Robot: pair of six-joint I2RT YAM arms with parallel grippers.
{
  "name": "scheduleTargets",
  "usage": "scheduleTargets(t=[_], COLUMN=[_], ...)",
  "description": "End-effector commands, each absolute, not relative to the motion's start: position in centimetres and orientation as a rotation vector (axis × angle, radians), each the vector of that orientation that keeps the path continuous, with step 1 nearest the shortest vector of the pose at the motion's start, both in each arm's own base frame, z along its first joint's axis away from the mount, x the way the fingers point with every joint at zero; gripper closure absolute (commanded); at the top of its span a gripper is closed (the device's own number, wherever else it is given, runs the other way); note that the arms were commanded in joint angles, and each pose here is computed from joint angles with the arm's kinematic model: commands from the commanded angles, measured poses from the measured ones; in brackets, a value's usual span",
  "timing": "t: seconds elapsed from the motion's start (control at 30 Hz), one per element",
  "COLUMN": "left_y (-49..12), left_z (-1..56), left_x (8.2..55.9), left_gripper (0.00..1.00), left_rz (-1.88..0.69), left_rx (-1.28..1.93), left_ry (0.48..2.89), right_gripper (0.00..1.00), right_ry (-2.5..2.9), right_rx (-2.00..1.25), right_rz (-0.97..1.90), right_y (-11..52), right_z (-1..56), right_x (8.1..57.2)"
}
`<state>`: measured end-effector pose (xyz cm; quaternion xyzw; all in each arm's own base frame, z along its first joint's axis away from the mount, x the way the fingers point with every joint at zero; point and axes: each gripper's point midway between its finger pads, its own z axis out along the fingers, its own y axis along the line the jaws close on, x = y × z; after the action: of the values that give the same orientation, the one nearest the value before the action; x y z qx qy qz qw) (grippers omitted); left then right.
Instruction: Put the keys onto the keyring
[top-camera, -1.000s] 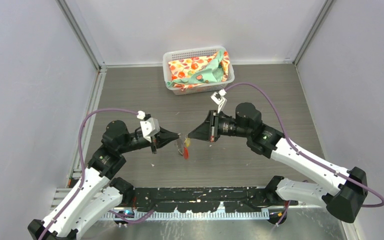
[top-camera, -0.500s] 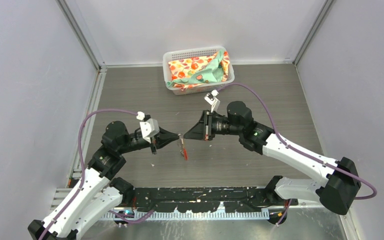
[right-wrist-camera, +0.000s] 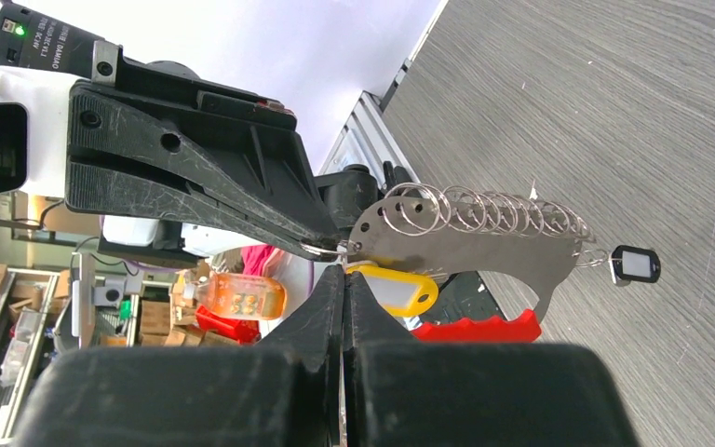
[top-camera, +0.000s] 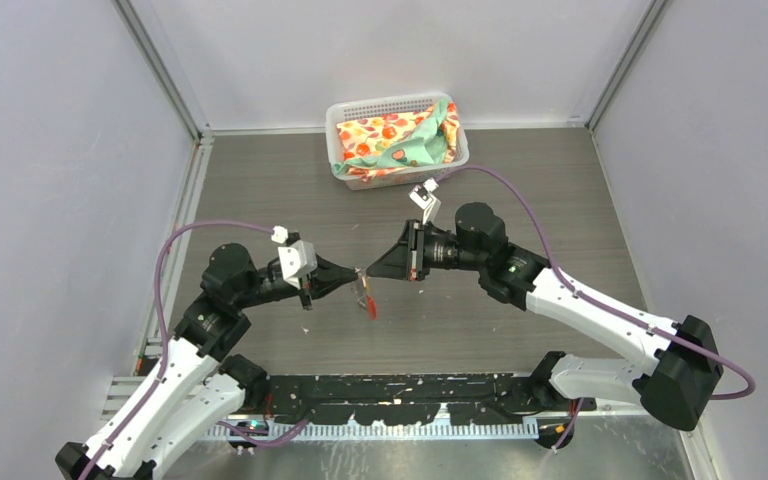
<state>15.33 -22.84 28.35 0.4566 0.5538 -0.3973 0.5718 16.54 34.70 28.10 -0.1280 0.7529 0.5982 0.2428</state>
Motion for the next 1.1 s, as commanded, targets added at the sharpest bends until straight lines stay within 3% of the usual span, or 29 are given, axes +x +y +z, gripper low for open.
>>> scheduleTargets(t=[0.0,1.07], left_y=[-22.9,-23.1], left_z=[29.6,28.3], left_x=[14.5,14.4], left_gripper=[1.0,1.0], left_rz=[-0.924,-0.934], left_rx=[1.112,1.167], left_ry=[1.197,1.221], right_gripper=[0.99,0.99], right_ry=[1.945,1.888], right_rx=[-0.342,-0.384], right_rz=[1.653,1.67], right_y=[34.5,34.5], right_z=[30.9,33.2], right_x=[16.9,16.6])
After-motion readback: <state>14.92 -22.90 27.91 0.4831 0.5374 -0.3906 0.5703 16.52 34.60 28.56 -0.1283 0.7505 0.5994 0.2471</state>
